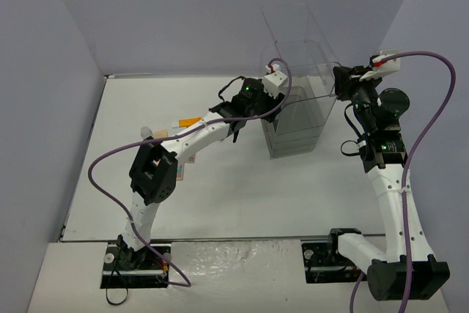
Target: Organize the makeup
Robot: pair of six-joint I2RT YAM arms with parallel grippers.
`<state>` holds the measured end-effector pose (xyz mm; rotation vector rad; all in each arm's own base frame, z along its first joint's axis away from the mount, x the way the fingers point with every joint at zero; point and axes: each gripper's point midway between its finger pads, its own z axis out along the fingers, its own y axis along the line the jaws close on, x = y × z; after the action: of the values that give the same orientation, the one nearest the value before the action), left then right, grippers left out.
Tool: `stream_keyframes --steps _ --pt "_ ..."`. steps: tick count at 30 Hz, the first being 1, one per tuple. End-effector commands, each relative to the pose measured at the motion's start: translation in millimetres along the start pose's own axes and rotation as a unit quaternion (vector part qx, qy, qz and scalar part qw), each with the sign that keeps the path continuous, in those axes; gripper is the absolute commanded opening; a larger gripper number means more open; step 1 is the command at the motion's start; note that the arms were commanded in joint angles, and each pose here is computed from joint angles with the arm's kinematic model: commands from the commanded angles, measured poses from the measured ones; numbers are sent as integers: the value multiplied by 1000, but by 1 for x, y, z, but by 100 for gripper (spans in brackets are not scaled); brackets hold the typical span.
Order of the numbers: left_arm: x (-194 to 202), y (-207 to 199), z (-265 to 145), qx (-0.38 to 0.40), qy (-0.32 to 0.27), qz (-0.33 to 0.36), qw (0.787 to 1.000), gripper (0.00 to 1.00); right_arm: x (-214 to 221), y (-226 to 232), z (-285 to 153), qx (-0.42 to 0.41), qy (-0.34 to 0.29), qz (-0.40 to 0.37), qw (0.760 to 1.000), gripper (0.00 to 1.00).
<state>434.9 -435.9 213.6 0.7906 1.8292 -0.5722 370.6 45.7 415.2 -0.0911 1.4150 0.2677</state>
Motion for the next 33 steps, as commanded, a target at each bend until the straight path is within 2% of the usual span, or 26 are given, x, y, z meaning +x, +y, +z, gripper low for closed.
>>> stream_keyframes --steps 1,13,28,30,33 --pt "-81 2 -23 -8 -105 3 994 49 4 16 -3 -31 8 23 999 0" --pt "-80 2 -35 -11 -109 -4 994 50 3 17 -4 -33 8 25 999 0" --pt "-66 24 -112 -63 -115 -7 991 67 6 20 -3 -39 9 26 999 0" --pt "-60 33 -126 -81 -111 -14 990 67 6 21 -2 -40 9 26 999 0" --pt "-43 74 -153 -154 -90 -60 982 67 5 22 -3 -41 8 26 999 0"
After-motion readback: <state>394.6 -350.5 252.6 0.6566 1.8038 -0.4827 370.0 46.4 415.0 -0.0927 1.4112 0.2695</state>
